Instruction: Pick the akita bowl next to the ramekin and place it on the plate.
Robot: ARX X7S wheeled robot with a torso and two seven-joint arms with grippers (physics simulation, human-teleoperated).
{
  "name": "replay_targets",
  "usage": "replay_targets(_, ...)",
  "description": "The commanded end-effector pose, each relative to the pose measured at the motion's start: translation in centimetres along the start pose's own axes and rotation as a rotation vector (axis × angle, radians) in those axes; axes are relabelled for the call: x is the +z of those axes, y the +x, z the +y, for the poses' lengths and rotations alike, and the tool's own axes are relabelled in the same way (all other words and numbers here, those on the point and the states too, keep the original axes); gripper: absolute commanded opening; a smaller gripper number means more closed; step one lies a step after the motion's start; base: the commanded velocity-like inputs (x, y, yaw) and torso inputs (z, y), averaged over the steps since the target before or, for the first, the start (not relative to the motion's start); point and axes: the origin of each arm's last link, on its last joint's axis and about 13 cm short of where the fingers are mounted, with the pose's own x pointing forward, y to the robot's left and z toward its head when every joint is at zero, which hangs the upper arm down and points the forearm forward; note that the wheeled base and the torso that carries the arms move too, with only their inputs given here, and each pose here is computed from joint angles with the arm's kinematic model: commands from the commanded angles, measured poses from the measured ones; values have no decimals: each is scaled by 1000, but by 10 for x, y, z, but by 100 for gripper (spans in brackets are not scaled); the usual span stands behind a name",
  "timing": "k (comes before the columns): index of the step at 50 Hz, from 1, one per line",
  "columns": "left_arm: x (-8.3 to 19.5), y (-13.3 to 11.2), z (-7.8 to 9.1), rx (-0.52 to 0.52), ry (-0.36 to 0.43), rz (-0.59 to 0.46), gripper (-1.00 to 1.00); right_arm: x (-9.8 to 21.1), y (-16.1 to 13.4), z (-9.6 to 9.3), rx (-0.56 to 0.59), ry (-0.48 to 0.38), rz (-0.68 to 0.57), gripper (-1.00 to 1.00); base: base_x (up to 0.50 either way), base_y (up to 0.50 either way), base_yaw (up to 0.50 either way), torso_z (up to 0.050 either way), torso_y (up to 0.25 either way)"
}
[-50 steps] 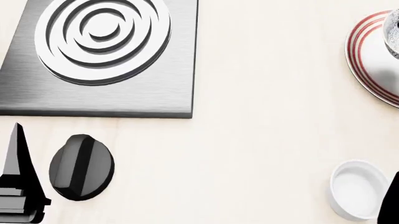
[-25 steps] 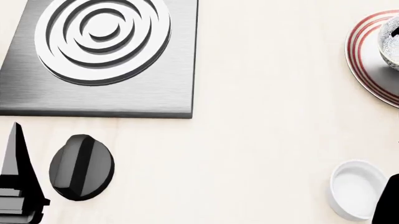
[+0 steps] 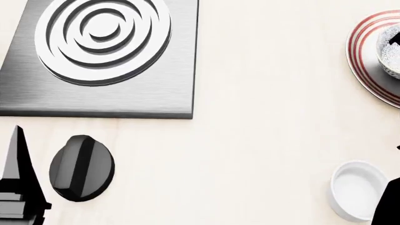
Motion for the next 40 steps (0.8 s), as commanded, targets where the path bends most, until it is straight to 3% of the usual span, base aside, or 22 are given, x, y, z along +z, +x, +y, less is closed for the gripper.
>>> replay_targets(1, 0, 0, 1, 0, 1, -12, 100, -4, -1, 6, 30, 12, 10, -100, 0, 0, 0, 0, 10)
replay_targets(18, -2, 0, 1, 0, 2, -7, 100, -6, -1, 5, 28, 15, 17, -100, 0, 0, 0, 0, 0)
replay_targets(19, -1, 1, 1, 1, 2, -7, 100, -6, -1, 5, 28, 16, 17, 100, 0, 0, 0, 0, 0)
replay_targets(26, -2, 0, 2, -4, 0, -2, 100, -7, -1, 5, 38, 25, 21, 100, 0, 0, 0, 0, 0)
replay_targets(28, -2, 0, 2, -14, -34, 34, 100, -7, -1, 5, 39, 22, 21, 100, 0, 0, 0, 0, 0)
replay_targets(40, -4, 0, 2, -9, -9, 18, 100, -3, -2, 9, 71, -4, 1, 100, 0, 0, 0, 0, 0)
